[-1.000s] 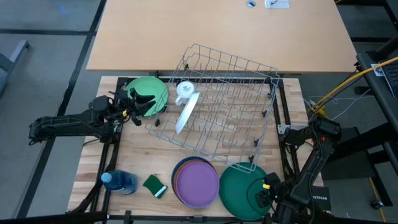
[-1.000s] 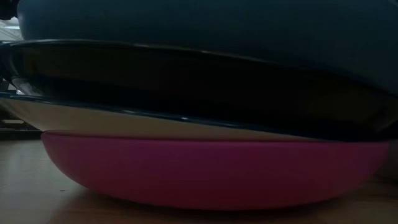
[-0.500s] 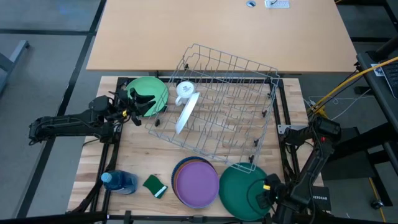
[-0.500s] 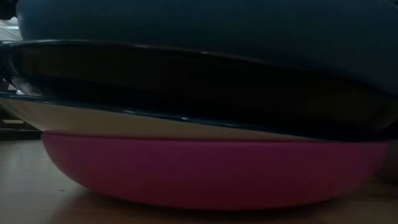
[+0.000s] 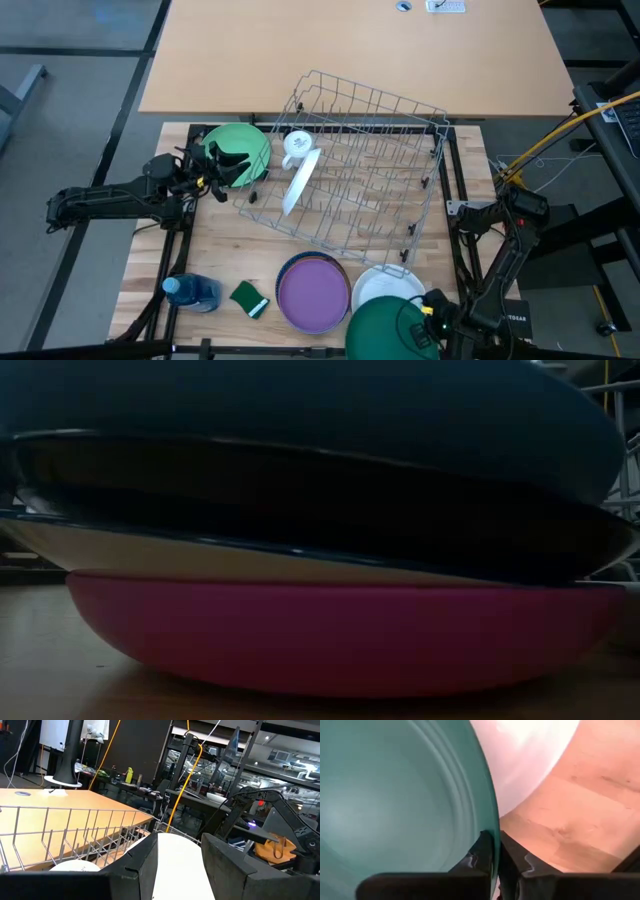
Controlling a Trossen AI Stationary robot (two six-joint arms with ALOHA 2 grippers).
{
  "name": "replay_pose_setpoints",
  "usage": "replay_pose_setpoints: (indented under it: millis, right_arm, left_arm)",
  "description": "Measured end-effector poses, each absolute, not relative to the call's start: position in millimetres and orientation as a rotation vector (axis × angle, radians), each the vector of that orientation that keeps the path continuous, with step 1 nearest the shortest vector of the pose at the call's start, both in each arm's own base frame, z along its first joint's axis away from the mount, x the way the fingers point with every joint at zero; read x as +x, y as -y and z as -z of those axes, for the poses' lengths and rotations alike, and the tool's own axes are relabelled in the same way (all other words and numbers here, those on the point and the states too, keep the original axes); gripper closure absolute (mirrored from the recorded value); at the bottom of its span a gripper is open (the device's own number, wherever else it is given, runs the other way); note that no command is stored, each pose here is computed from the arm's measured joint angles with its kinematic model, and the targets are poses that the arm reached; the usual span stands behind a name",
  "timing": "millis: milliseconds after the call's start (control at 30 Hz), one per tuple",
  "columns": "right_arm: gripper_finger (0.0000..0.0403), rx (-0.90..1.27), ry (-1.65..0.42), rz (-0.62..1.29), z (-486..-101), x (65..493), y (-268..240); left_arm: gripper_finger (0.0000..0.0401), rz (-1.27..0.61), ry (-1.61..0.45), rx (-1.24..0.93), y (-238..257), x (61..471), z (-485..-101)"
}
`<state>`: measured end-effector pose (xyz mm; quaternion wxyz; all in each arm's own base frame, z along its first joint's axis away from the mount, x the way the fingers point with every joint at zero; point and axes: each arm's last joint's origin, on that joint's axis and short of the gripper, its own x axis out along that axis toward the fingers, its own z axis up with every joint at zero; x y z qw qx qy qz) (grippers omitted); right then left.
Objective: Sort dishes
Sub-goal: Put the dark green plate in the dish rack
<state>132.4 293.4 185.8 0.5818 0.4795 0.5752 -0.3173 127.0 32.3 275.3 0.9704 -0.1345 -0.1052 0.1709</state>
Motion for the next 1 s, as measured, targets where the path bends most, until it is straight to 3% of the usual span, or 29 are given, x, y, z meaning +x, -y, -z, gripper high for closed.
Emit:
replay_pose_setpoints:
  millis: [500,1000]
  right_arm:
    - [0.0390,1.201,-1.348,0.680,-190.2,140.4,-301.0]
    - [0.0391,1.263,-1.316,0.609,-223.5,147.9,-314.8]
  left_arm:
    - [0.0260,-0.345,0.213,-0.272,-32.3,126.9,-275.4]
    - [0.0260,-0.345,0.213,-0.276,-32.4,127.1,-275.3]
